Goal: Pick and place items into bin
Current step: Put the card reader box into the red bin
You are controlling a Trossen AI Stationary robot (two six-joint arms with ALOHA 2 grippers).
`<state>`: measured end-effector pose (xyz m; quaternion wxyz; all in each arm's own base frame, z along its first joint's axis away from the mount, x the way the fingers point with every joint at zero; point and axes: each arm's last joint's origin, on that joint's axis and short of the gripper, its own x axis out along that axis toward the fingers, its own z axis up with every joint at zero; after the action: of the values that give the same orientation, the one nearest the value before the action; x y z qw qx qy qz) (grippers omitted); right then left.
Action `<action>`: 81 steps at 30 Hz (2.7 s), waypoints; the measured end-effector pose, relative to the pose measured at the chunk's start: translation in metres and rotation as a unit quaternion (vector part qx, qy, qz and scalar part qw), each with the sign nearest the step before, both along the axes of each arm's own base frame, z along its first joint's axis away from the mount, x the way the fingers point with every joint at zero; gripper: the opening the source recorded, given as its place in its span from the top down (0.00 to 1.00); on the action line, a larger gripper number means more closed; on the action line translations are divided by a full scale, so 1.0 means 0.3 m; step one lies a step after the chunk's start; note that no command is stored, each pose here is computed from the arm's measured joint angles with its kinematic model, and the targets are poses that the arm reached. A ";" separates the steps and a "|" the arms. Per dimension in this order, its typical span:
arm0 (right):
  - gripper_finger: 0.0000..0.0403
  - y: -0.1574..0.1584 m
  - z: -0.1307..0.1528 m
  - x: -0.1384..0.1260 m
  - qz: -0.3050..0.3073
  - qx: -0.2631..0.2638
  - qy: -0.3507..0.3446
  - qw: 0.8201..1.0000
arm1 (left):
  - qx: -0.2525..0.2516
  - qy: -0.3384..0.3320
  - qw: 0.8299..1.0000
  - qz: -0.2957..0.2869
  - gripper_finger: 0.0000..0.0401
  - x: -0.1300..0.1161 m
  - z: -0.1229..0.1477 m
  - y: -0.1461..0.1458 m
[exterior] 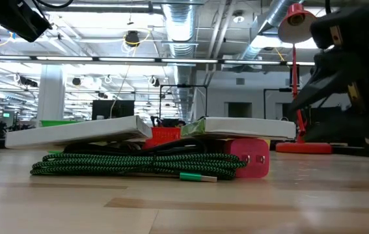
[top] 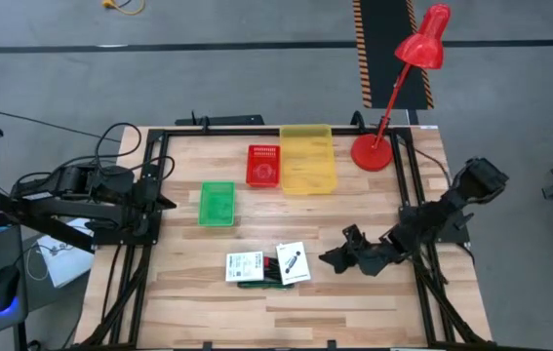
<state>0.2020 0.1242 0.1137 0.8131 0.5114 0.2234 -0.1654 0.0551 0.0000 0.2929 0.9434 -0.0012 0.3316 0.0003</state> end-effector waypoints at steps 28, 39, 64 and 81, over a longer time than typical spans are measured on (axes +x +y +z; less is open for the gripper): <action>0.46 0.048 -0.054 0.091 0.026 0.060 -0.059 0.996 | 0.000 0.000 1.000 0.000 1.00 0.000 0.000 0.000; 0.46 0.048 -0.054 0.092 0.023 0.066 -0.058 0.996 | 0.002 0.000 1.000 -0.001 1.00 0.000 0.000 0.000; 0.46 0.033 -0.032 0.151 0.034 0.093 -0.045 0.994 | 0.000 0.000 1.000 0.000 1.00 0.000 0.000 0.000; 0.46 0.022 -0.038 0.154 0.034 0.097 -0.032 0.994 | 0.000 0.000 1.000 0.000 1.00 0.000 0.000 0.000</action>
<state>0.2482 0.1309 0.1023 0.7719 0.5847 0.2293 -0.0984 0.0551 0.0000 0.2930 0.9434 -0.0013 0.3316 0.0004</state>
